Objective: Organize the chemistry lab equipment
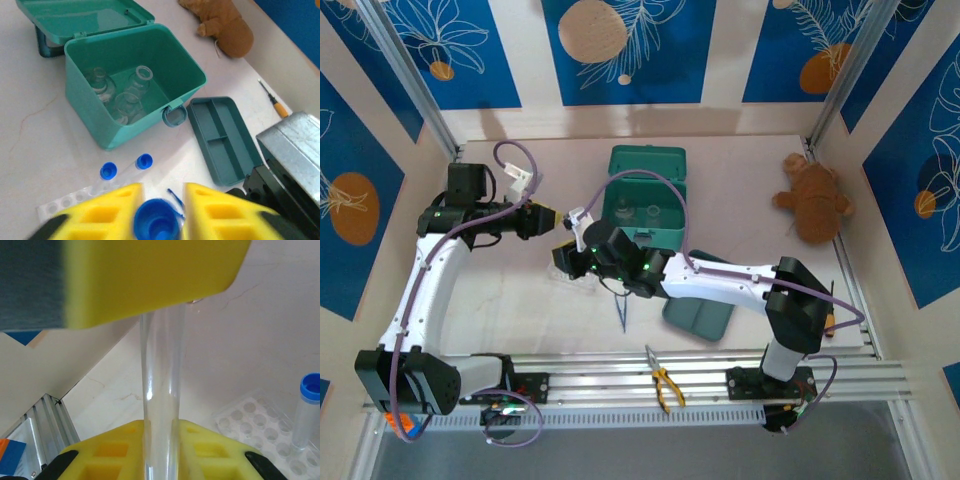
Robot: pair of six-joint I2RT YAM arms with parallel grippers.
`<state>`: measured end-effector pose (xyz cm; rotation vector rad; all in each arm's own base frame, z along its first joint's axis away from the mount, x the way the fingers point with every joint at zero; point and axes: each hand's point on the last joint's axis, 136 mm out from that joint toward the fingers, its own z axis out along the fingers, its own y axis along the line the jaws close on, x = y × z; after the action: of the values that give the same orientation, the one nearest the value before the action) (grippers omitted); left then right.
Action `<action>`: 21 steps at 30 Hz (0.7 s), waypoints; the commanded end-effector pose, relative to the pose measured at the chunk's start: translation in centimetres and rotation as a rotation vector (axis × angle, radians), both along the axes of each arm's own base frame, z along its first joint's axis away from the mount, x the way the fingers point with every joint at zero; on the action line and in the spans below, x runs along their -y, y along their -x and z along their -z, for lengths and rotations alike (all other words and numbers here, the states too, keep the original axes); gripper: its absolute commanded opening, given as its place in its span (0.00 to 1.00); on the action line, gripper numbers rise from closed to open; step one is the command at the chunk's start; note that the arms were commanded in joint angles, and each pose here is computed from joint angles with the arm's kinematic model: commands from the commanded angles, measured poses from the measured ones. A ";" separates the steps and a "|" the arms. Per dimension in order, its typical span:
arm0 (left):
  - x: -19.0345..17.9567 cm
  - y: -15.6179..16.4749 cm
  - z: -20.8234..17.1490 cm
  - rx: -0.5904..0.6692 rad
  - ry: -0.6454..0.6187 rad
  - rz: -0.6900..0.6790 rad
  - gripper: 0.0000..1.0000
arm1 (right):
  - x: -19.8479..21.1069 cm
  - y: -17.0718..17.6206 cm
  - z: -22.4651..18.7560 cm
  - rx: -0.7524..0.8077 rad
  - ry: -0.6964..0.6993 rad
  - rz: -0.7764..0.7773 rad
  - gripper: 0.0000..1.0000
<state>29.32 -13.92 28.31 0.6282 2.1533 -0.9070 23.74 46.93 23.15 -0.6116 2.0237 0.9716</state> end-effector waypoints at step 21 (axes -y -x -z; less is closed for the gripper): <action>-3.5 -2.5 2.5 0.183 -0.173 -0.163 0.00 | 4.0 -0.7 -1.6 0.043 0.024 0.084 0.48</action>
<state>30.00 -11.96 25.90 0.6045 2.1514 -0.6992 24.04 44.77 23.49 -0.5886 2.0316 0.9171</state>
